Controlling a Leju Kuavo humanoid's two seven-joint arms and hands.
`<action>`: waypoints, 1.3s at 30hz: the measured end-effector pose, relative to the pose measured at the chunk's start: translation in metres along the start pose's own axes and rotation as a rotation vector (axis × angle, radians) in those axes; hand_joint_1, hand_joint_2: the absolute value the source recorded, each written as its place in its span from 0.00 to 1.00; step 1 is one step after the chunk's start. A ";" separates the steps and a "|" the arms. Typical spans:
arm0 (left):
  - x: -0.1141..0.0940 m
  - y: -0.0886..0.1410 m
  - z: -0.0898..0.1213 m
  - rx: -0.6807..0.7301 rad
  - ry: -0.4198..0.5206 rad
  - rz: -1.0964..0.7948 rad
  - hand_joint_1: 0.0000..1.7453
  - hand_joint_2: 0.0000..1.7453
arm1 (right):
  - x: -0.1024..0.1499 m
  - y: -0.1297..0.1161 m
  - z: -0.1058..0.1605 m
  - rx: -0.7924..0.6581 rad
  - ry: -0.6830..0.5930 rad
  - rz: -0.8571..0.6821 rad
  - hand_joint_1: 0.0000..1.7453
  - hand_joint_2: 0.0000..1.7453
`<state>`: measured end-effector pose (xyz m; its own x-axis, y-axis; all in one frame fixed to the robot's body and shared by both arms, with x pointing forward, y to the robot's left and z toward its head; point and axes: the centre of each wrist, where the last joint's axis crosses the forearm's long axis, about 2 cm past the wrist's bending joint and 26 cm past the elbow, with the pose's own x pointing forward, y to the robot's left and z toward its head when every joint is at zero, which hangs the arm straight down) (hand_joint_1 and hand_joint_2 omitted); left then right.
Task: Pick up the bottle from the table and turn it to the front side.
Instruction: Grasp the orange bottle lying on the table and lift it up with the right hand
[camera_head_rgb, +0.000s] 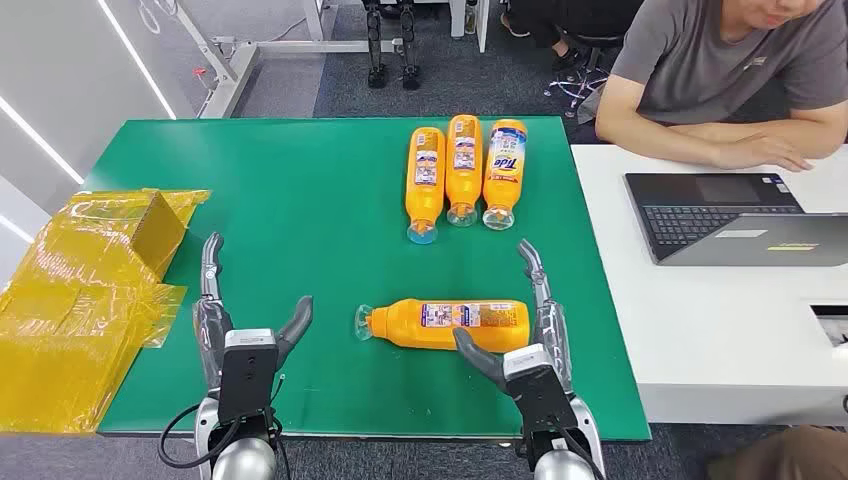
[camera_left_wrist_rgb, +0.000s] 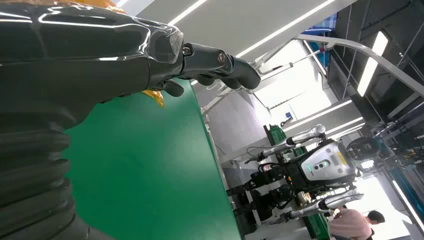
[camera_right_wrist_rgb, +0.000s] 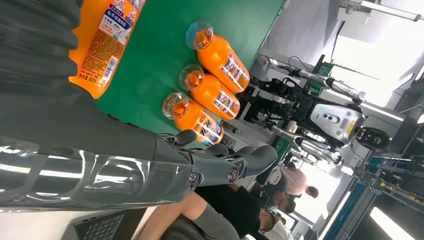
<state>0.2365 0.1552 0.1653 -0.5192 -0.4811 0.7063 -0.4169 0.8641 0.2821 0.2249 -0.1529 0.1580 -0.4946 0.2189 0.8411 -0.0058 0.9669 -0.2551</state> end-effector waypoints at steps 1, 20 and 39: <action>0.000 0.000 0.000 0.000 0.000 0.000 0.00 1.00 | 0.000 0.000 0.000 0.000 0.000 0.000 0.00 1.00; -0.001 0.001 0.000 0.012 -0.003 -0.003 0.00 1.00 | -0.004 -0.006 -0.010 0.168 -0.042 0.194 0.00 1.00; 0.000 -0.001 -0.007 -0.065 -0.032 0.029 0.00 1.00 | -0.052 -0.074 -0.078 0.790 0.026 0.718 0.00 1.00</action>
<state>0.2420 0.1550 0.1691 -0.5542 -0.4589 0.6944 -0.3521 0.8852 0.3041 0.3191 -0.2250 0.1707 -0.5875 0.7151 0.3788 -0.2867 0.2538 -0.9238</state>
